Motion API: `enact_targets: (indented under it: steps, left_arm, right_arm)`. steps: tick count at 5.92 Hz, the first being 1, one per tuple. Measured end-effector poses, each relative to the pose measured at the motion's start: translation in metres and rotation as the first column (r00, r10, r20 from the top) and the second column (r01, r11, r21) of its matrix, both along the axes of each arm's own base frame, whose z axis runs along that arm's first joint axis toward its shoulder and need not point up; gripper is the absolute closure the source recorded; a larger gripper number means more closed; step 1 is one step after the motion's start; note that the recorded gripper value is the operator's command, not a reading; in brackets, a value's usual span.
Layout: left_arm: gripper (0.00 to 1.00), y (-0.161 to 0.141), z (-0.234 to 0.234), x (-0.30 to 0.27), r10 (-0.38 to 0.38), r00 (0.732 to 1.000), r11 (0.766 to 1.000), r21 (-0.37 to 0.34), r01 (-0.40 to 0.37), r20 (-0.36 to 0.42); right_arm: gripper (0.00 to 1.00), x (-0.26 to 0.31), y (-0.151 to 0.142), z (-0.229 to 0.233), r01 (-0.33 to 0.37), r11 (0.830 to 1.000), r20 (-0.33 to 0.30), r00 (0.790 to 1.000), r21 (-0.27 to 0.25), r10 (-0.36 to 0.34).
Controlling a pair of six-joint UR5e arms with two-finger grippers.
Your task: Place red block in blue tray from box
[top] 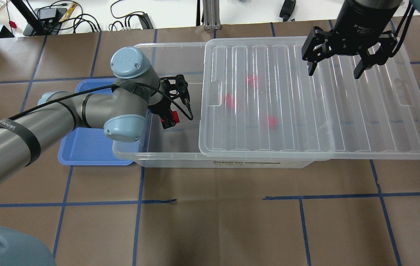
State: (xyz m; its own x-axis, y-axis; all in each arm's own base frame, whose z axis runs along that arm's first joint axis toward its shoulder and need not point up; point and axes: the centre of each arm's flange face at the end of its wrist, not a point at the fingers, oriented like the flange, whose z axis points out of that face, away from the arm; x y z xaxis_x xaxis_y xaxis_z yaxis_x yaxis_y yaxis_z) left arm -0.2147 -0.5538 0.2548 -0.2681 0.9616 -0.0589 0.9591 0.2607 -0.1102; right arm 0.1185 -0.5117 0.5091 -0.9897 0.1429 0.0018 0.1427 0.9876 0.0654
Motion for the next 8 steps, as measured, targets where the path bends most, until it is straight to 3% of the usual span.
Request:
enact_targets:
  steps: [2,4,6,8]
  left_arm:
    - [0.96,-0.015,0.104,0.019,0.028,1.0,0.999,0.02,-0.028,0.012]
    - [0.96,-0.036,0.169,0.104,0.085,0.996,0.995,0.046,-0.087,0.032]
    - [0.94,-0.046,0.169,0.187,-0.044,0.998,0.998,0.053,0.042,0.043]
    - [0.94,-0.043,0.107,0.243,-0.158,0.987,0.984,0.084,0.155,0.03]
  right_arm:
    - [0.0,-0.004,-0.001,-0.001,-0.008,1.0,-0.001,1.0,-0.001,0.008]
    - [0.0,-0.078,-0.012,-0.002,-0.049,0.999,-0.001,0.999,-0.002,0.049]
    - [0.0,-0.209,-0.015,-0.02,-0.066,0.998,0.015,0.998,0.013,0.066]
    - [0.0,-0.329,-0.016,-0.08,-0.058,0.998,-0.061,0.996,0.034,0.06]
